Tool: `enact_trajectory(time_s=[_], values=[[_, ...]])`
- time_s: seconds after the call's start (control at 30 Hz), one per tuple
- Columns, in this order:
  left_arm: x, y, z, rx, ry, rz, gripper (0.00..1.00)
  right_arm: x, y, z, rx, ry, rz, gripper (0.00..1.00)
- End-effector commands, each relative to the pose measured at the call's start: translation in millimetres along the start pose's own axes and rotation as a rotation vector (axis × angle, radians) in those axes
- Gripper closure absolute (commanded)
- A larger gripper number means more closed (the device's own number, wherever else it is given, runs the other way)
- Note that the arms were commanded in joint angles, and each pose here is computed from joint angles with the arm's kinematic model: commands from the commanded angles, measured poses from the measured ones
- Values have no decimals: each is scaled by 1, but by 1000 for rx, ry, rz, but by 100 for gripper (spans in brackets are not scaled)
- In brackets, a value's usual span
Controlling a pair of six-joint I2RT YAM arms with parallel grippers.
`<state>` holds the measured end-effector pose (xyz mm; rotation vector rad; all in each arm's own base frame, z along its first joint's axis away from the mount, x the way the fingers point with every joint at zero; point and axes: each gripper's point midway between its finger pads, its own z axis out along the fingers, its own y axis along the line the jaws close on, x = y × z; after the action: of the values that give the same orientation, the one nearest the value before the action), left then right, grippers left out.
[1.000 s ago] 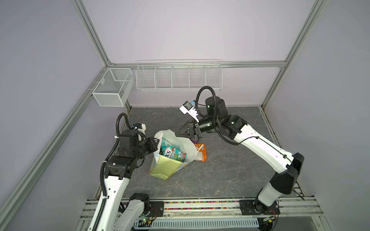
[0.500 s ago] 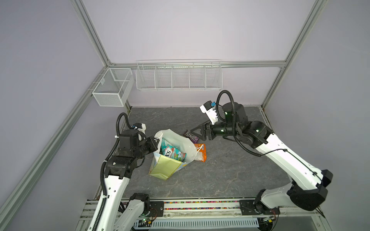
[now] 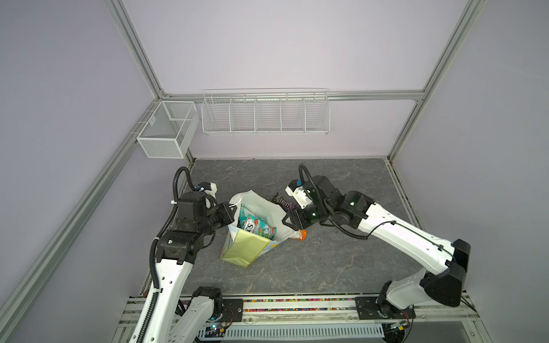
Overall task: Place the snacks into the paper bag
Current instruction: Shake the paper bag at the middle-left of the table.
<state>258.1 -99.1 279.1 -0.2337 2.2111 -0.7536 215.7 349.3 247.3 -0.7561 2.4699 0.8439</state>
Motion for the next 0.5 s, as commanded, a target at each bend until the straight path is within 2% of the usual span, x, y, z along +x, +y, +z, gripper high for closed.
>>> enact_trajectory(time_s=[0.0, 0.13, 0.37, 0.47], values=[[-7, -6, -4, 24, -31, 11, 100, 14, -10, 17, 51, 41, 26, 44], [-5, -6, -5, 26, -29, 11, 100, 22, -10, 27, 61, 70, 29, 49], [-1, -4, -4, 26, -25, 7, 100, 14, 0, 32, 35, 53, 26, 85], [-1, -4, -4, 30, -23, 8, 100, 4, 13, 32, -24, 26, 12, 93]])
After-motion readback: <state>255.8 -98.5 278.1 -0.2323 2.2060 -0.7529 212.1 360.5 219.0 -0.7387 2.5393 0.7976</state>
